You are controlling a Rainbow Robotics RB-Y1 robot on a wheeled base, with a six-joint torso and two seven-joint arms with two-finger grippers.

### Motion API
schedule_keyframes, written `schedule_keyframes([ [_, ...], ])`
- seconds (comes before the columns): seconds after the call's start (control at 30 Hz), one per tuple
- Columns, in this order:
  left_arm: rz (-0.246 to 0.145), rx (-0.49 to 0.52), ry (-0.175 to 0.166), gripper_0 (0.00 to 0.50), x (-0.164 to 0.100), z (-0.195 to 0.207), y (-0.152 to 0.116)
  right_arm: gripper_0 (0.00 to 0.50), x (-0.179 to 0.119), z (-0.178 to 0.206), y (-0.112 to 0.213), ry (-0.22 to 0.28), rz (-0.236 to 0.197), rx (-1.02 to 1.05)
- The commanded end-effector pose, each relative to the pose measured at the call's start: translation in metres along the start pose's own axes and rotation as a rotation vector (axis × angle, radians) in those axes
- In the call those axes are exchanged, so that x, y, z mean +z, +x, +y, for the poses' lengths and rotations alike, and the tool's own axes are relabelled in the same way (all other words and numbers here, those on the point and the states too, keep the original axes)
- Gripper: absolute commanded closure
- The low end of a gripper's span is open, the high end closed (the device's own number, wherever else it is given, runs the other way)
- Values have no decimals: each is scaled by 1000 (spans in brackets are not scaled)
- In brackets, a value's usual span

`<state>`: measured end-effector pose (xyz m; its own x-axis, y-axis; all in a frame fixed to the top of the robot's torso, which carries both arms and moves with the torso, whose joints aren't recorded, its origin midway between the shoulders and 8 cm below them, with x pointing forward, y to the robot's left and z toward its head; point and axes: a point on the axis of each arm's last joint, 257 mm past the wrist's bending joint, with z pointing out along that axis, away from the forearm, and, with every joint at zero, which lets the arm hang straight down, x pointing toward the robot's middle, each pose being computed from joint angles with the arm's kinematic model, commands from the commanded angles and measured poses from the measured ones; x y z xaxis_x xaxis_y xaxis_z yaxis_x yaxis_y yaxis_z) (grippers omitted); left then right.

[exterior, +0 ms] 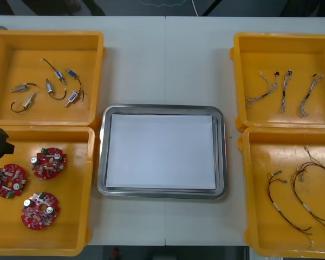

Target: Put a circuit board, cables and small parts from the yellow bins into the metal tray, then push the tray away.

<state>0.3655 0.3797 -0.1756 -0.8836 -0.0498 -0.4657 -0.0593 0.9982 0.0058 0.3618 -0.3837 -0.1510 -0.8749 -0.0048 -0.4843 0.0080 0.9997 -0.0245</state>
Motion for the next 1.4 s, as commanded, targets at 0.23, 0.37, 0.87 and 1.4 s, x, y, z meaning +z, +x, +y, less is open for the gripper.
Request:
schedule_keyframes([
  [0.23,32,59,-3,0,3,4,17,0,-15,-31,8,76,5,27],
  [0.37,26,60,-1,0,2,3,14,0,-13,-39,25,81,41,40],
  [0.87,91,93,-5,0,19,15,53,0,-3,-59,56,76,49,-18],
  [1.4,12,124,0,0,58,20,64,0,53,-62,50,40,-4,-278],
])
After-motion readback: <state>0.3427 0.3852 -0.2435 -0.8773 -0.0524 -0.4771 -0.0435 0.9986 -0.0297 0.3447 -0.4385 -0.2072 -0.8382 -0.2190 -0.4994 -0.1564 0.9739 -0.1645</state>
